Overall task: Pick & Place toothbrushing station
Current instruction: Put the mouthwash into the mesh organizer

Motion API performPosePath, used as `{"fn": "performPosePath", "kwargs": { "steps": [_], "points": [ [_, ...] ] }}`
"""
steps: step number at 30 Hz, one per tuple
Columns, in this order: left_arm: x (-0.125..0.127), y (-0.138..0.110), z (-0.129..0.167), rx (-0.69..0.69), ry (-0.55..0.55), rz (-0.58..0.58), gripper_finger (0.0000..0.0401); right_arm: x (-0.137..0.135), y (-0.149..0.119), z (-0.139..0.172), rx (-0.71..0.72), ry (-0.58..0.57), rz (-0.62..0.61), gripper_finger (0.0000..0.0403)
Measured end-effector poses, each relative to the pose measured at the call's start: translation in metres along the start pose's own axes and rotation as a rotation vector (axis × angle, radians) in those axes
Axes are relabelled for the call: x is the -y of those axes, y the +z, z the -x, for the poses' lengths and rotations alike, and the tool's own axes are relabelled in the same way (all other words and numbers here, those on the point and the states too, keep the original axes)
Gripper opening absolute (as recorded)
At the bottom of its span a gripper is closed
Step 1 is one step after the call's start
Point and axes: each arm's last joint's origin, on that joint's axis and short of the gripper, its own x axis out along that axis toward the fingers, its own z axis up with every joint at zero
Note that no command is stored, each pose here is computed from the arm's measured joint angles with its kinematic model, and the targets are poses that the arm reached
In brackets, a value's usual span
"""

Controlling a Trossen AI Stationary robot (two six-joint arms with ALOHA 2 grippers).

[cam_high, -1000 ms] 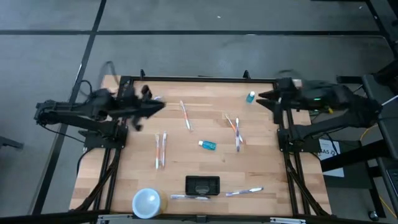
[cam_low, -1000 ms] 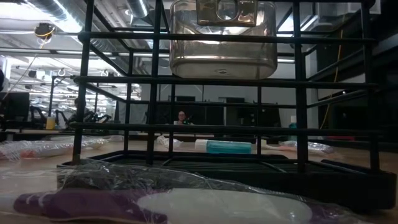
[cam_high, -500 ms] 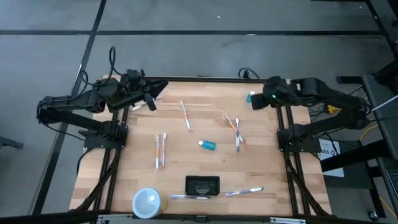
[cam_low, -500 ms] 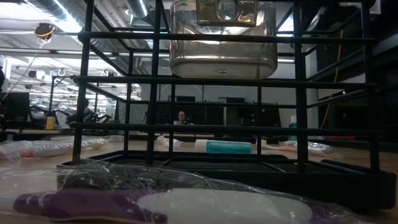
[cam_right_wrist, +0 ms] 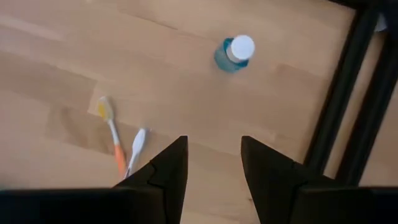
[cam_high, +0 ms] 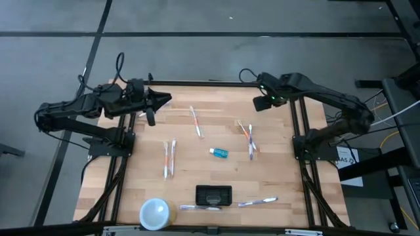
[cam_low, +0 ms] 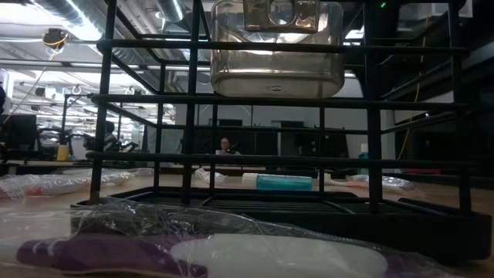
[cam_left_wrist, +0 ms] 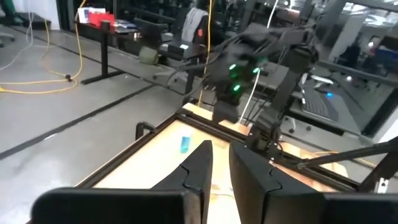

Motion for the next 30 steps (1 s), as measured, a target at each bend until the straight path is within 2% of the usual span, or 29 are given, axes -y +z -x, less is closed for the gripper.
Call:
{"fn": "performPosePath", "kwargs": {
  "steps": [5, 10, 15, 21, 25, 30],
  "points": [
    [-0.003, 0.004, 0.012, 0.029, -0.033, 0.012, 0.0049, -0.003, 0.019, -0.023, -0.024, -0.014, 0.07, 0.0152],
    [-0.004, 0.007, 0.022, 0.046, -0.09, 0.028, 0.0056, 0.001, 0.032, -0.033, -0.016, -0.016, 0.234, 0.0162],
    [-0.004, 0.008, 0.027, 0.044, -0.16, 0.025, 0.0063, 0.012, 0.04, -0.037, -0.015, -0.067, 0.404, 0.0183],
    [-0.001, 0.009, 0.023, 0.037, -0.198, 0.029, 0.0066, 0.027, 0.052, -0.047, -0.046, -0.078, 0.371, 0.0187],
    [0.001, 0.011, 0.019, 0.063, -0.203, 0.067, 0.0066, 0.031, 0.059, -0.06, -0.107, -0.041, 0.352, 0.0186],
    [0.005, 0.015, 0.013, 0.102, -0.211, 0.108, 0.0066, 0.028, 0.064, -0.076, -0.155, -0.029, 0.427, 0.0192]
  ]
}}
